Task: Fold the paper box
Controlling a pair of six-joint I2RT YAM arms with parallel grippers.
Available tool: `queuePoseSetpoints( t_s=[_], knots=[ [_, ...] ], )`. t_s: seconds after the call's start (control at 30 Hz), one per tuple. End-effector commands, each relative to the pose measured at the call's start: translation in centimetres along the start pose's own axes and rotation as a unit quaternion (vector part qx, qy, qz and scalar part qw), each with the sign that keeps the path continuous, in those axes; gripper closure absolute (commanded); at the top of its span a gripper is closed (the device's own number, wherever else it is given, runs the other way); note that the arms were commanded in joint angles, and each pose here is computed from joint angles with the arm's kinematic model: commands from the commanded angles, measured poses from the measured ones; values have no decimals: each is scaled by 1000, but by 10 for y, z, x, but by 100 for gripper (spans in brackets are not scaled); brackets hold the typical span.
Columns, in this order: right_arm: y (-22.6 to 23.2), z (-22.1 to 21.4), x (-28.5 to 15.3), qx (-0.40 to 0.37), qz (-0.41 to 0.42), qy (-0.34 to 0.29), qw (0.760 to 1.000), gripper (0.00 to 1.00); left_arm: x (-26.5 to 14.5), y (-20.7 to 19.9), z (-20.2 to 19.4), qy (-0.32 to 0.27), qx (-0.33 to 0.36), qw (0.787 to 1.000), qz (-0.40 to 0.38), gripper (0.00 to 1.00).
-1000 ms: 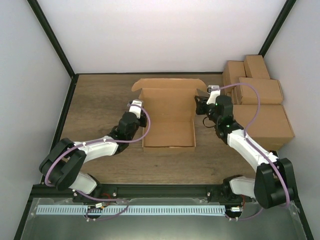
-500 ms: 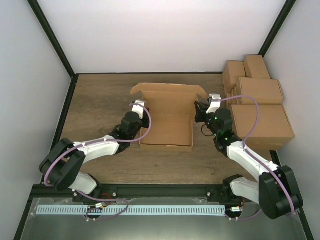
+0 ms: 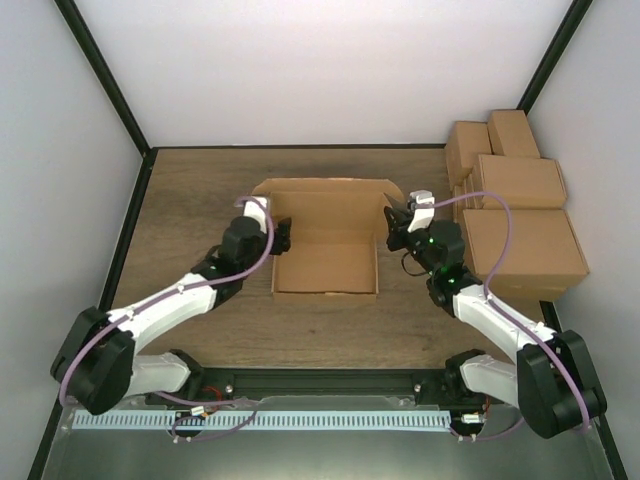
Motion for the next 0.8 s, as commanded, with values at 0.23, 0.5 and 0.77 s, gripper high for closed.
queuePoseSetpoints(
  t_s=[0.23,0.5,0.77],
  knots=[
    [9,-11,12,-21,29,40,999,96,-36,40,19,38,-18,996,-72,5],
    [9,-10,18,-18,31,52,998,96,-25,26,38,70,43,990,-116,27],
    [5,-11,19,-7,14,58,998,96,-20,32,28,118,-21,989,-85,41]
  ],
)
Point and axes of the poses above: each gripper's point midway between its finger pads, its own x axis out along the fingers, its own y axis along the line the jaws close on, z = x × y, the point moved 5 cm from there along -x, back along the fingers, and after that the axes turned 1 degree about -x, right-handed, at the moved point
